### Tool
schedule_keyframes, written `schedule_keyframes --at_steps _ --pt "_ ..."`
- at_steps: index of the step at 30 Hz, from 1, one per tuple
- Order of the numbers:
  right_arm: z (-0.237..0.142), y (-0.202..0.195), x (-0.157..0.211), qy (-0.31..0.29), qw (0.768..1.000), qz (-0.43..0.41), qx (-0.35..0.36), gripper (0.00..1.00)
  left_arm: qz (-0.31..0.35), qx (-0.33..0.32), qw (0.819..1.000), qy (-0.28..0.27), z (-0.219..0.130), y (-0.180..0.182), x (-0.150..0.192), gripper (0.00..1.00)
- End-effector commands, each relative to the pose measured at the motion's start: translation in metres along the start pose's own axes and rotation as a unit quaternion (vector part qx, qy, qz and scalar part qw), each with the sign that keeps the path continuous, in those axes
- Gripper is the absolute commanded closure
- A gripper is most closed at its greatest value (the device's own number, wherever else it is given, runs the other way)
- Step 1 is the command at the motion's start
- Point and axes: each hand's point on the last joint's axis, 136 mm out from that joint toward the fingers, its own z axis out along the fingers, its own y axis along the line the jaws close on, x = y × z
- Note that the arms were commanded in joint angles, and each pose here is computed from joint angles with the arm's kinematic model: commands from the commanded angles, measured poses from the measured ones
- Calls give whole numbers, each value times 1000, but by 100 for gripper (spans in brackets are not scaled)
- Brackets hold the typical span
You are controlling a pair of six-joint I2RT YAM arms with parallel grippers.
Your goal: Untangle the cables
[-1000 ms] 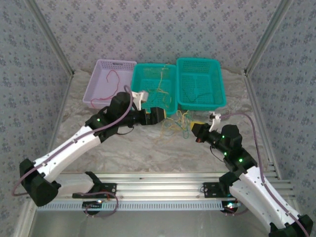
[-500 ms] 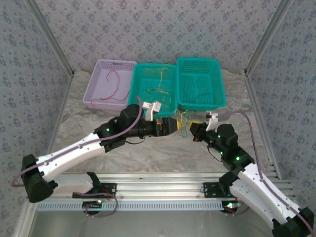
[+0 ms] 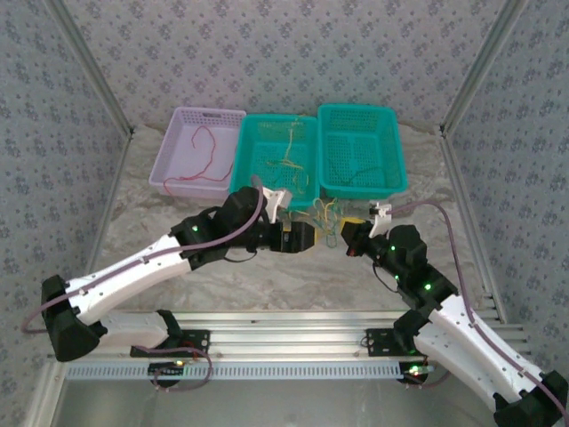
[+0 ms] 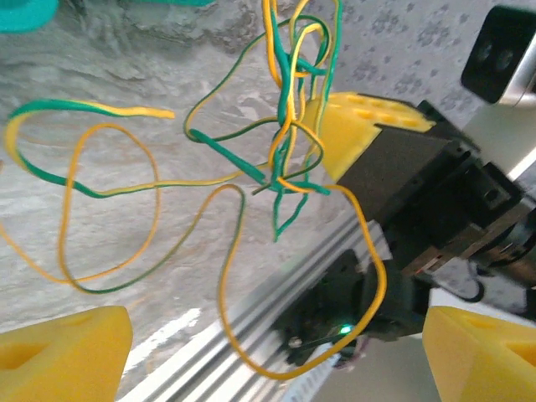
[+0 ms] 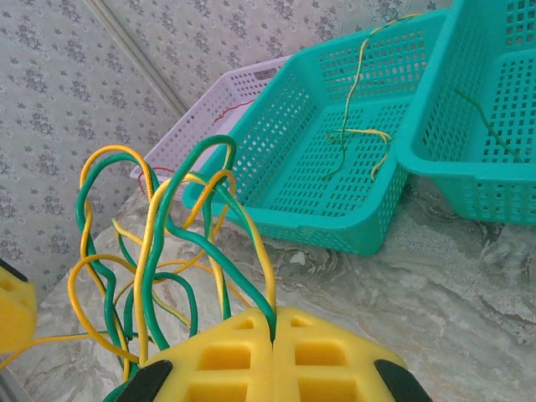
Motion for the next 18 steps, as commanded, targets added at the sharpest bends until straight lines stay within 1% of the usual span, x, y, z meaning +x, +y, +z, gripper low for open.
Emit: schedule_keyframes --at_steps 1,3,5,8,10,13,15,17,18 --pt "-5 17 -21 -20 999 -9 -24 100 71 -39 996 24 -5 12 10 11" --pt "-4 18 -20 -19 999 -7 -26 100 89 -41 995 27 -5 11 11 13" --pt "-4 18 -21 -21 999 -5 -26 100 120 -41 991 34 -3 7 14 15" --pt "-3 19 -20 -18 999 -1 -30 100 174 -36 983 48 1 -1 26 15" --pt "-2 20 -17 -12 999 2 -33 100 205 -44 977 51 4 -1 32 15" --pt "0 22 -15 -6 999 6 -39 100 223 -59 972 51 7 3 34 14" --pt "0 24 -13 -2 999 9 -46 100 233 -64 969 43 7 4 31 16" --pt "1 26 -12 3 999 10 -52 100 241 -70 967 35 7 5 28 22" --pt "2 28 -9 9 998 11 -57 100 245 -72 966 29 5 4 25 23"
